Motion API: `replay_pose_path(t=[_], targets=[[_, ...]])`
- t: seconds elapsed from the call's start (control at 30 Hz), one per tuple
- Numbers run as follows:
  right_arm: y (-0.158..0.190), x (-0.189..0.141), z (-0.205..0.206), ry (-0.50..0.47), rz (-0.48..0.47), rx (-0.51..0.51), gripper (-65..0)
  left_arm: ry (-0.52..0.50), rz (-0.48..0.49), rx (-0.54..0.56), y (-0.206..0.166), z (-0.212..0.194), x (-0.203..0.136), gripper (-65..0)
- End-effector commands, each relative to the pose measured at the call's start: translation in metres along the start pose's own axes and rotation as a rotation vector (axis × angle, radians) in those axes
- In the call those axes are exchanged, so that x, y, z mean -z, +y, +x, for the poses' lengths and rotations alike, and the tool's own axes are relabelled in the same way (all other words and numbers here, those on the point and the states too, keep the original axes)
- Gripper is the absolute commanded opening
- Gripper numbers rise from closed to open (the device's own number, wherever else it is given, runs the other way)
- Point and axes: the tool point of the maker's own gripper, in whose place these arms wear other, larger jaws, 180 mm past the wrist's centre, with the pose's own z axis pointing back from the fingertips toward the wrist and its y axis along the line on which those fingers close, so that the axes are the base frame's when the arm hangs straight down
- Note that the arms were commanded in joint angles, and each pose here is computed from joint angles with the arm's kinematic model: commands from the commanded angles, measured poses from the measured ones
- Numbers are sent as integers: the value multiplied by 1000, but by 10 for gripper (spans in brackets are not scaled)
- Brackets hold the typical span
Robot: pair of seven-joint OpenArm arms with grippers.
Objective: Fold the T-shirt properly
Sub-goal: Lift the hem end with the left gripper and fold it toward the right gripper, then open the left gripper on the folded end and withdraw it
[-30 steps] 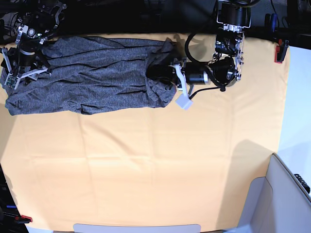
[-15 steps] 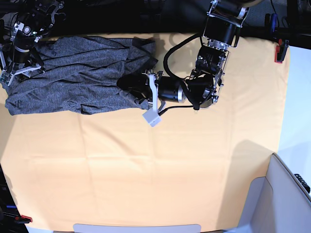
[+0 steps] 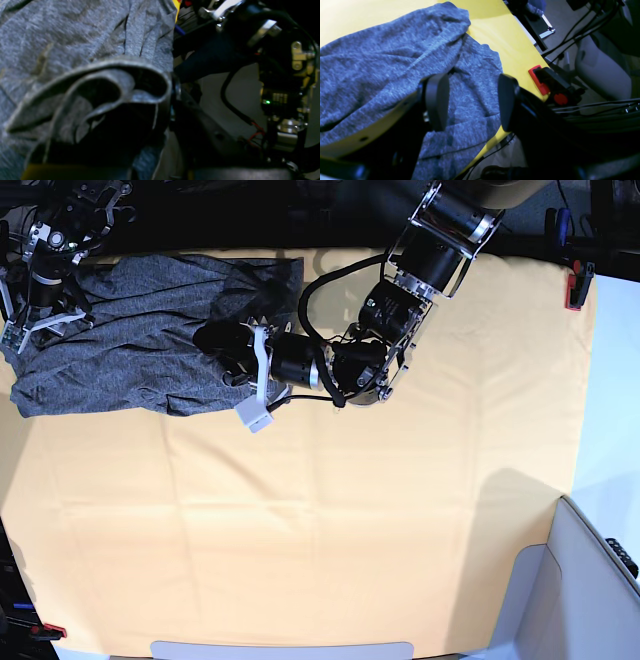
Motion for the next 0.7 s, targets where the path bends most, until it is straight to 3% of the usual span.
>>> replay_pose_path(t=[0.0, 0.37, 0.67], targets=[[-3, -3, 9, -39, -14, 8, -336, -65, -43, 50, -16, 26, 2, -637], [3, -4, 5, -28, -2, 20, -336, -41, -43, 50, -12, 31, 14, -631], [4, -4, 4, -24, 0, 21, -336, -58, -44, 54, -13, 34, 14, -506]])
